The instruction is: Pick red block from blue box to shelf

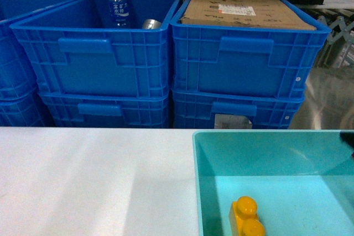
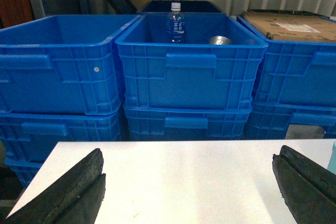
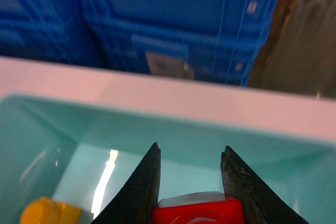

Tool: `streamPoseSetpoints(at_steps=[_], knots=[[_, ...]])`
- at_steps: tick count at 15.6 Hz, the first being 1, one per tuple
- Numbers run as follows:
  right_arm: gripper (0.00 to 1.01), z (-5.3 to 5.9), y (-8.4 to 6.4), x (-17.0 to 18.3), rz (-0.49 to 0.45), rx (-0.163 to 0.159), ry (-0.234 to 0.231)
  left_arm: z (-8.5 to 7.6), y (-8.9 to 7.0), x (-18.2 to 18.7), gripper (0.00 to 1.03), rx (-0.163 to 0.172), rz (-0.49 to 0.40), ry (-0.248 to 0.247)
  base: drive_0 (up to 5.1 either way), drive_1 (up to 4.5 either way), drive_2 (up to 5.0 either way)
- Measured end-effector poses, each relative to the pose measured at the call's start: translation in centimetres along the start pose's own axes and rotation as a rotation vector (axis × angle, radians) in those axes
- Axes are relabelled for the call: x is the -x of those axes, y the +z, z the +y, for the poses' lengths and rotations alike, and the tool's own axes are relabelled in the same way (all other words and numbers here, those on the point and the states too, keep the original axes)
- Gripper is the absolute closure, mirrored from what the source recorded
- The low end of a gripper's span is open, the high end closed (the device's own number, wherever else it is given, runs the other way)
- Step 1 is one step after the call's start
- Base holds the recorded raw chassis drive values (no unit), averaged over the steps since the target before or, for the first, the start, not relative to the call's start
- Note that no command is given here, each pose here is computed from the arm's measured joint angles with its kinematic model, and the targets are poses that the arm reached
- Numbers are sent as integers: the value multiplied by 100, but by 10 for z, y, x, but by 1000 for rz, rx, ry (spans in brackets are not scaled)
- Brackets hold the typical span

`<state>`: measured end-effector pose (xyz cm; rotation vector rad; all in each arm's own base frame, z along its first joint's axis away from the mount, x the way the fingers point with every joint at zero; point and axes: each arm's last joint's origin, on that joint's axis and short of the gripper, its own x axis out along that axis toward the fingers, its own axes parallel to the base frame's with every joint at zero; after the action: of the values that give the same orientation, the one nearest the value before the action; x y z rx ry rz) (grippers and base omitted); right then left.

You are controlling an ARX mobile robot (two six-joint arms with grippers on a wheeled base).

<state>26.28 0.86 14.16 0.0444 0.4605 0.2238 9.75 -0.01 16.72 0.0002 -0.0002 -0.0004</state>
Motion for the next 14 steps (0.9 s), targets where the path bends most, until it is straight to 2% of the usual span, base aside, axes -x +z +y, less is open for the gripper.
streamPoseSetpoints(at_steps=[1,2,3,4,6,7,10,12,13,14], knots=[[72,-11,42,26,-161,29,-13,0,0,0,5,0,0,0,0,0,0],[72,-19,67,50,-276,51,-37,0,0,0,5,0,0,0,0,0,0],[72,-20,74,64,-326,63,-57,0,0,0,5,0,0,0,0,0,0],[72,-18,75,74,-361,70,-63,0,0,0,5,0,0,0,0,0,0],[72,-14,73,107,-520,100,-97,0,0,0,5,0,0,0,0,0,0],[72,-10,68,114,-537,103,-105,0,0,0,5,0,0,0,0,0,0],[72,9,41,131,-516,85,-69,0,0,0,5,0,0,0,0,0,0],[73,15,33,149,-539,45,-102,0,0,0,5,0,0,0,0,0,0],[73,15,29,158,-549,19,-105,0,0,0,5,0,0,0,0,0,0],[73,14,24,161,-547,12,-101,0,0,0,5,0,0,0,0,0,0]])
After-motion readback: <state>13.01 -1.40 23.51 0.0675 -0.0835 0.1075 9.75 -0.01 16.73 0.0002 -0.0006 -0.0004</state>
